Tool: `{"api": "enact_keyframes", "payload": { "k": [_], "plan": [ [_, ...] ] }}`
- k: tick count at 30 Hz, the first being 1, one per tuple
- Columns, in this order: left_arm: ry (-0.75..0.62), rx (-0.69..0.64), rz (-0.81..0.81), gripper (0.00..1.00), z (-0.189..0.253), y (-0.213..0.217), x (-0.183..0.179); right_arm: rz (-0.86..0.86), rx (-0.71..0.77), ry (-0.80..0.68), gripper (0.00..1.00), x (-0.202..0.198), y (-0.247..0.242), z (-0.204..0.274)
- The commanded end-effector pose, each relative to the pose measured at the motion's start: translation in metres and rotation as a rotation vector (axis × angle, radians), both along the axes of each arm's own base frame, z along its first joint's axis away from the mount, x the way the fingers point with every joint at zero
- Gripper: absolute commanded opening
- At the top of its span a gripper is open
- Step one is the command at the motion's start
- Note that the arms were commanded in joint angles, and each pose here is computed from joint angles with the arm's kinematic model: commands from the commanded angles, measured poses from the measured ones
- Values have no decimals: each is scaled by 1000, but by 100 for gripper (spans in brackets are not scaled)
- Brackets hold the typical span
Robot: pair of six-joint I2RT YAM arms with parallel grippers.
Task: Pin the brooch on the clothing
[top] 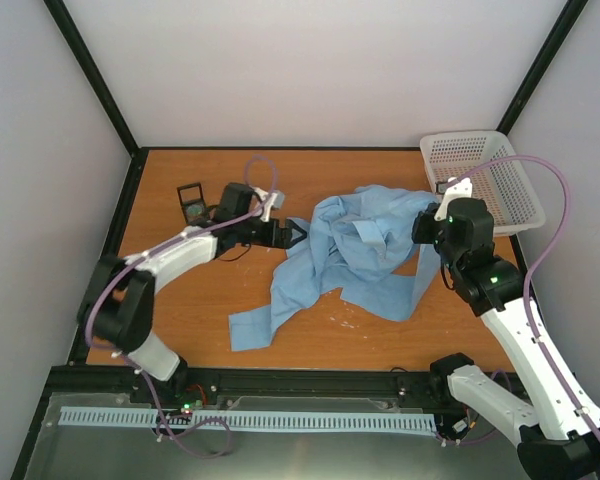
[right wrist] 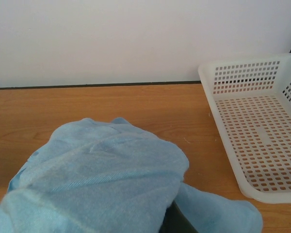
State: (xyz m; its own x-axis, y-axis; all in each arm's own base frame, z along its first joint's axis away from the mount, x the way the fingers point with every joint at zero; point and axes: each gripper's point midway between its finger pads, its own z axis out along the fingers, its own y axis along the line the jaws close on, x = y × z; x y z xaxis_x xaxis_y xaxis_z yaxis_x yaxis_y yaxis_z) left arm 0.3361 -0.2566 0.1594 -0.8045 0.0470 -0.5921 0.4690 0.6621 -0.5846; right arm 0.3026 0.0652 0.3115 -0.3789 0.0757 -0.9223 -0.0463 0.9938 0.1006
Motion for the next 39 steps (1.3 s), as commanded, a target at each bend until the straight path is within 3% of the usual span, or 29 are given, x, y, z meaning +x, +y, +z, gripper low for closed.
{"api": "enact_keyframes", "payload": {
  "k": [1,4,6,7,9,10,14,19,23,27,30,34,37,39],
  "plan": [
    [-66,-31,-141,91,5,-51,17,29,5,-68,3,-1,3,18],
    [-45,-18,-152,79,-9,-70,32,34,0,-79,3,-2,3,22],
    [-30,-19,-145,65,-15,-75,39,35,-3,-89,3,-3,2,25],
    [-25,-7,-137,54,-19,-75,43,33,-3,-99,4,-4,1,27],
    [-20,55,-98,16,-24,-69,53,24,-11,-117,4,-4,-1,33],
    [-30,97,-71,3,-23,-64,57,18,-13,-124,4,-3,-2,36],
    [-216,250,116,1,35,-17,71,-6,-37,-188,4,-3,-8,66],
    [-642,270,272,1,215,44,39,-47,-78,-346,4,-20,-23,133],
    [-1016,115,197,1,356,69,-49,80,-67,-567,3,-63,-14,196],
    [-1336,-89,3,1,449,89,-172,320,-74,-884,3,-150,5,254],
    [-1473,-199,-79,1,482,105,-238,564,-158,-1088,3,-221,28,270],
    [-1558,-306,-84,1,504,124,-284,566,-141,-1167,3,-264,16,295],
    [-1555,-314,36,1,508,134,-270,506,-86,-1144,3,-251,9,304],
    [-1455,-285,259,1,507,147,-223,389,-37,-1078,3,-217,-1,305]
  ]
}}
